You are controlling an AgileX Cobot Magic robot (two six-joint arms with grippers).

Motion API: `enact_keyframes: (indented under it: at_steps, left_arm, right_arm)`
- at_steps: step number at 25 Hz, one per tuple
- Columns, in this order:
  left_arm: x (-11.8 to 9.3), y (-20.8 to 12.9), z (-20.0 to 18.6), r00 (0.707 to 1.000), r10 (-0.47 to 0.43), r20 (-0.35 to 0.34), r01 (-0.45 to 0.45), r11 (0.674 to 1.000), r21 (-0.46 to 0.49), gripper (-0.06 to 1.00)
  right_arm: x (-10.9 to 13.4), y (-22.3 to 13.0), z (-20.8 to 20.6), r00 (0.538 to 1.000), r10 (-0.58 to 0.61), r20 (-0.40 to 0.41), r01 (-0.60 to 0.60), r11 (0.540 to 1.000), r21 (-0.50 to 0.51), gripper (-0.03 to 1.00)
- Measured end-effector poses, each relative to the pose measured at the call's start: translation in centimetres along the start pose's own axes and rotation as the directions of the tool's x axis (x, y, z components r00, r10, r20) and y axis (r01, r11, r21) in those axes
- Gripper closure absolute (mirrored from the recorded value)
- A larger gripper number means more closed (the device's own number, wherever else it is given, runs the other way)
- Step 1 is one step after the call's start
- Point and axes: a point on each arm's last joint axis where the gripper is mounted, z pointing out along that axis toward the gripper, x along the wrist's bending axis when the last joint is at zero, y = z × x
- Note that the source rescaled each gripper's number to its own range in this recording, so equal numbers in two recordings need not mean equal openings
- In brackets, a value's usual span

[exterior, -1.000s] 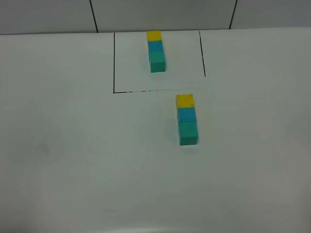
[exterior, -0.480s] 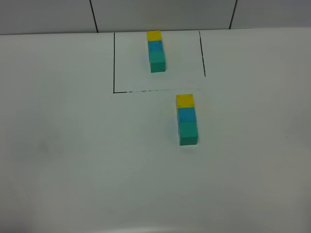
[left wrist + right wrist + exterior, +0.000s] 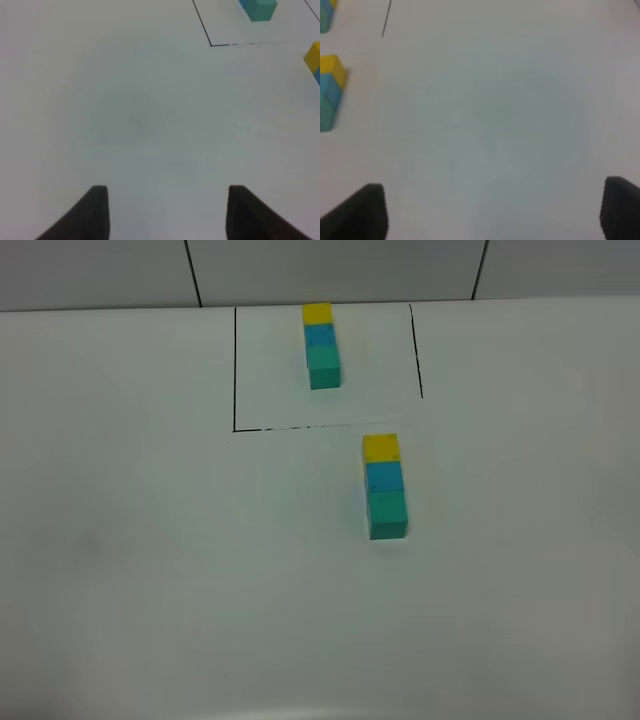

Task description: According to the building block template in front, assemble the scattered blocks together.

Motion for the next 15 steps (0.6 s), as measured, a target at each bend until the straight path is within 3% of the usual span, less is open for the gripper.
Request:
enact_keyframes:
  at_steps: [15]
  left_arm:
    - [0.0,0.0,0.0,1.0,0.001,0.0,-0.001,1.0,0.0,0.8]
  right_arm:
    - [0.16,-0.01,0.0,0.999,-0.035,-0.018,0.035,0.999,0.0,0.24]
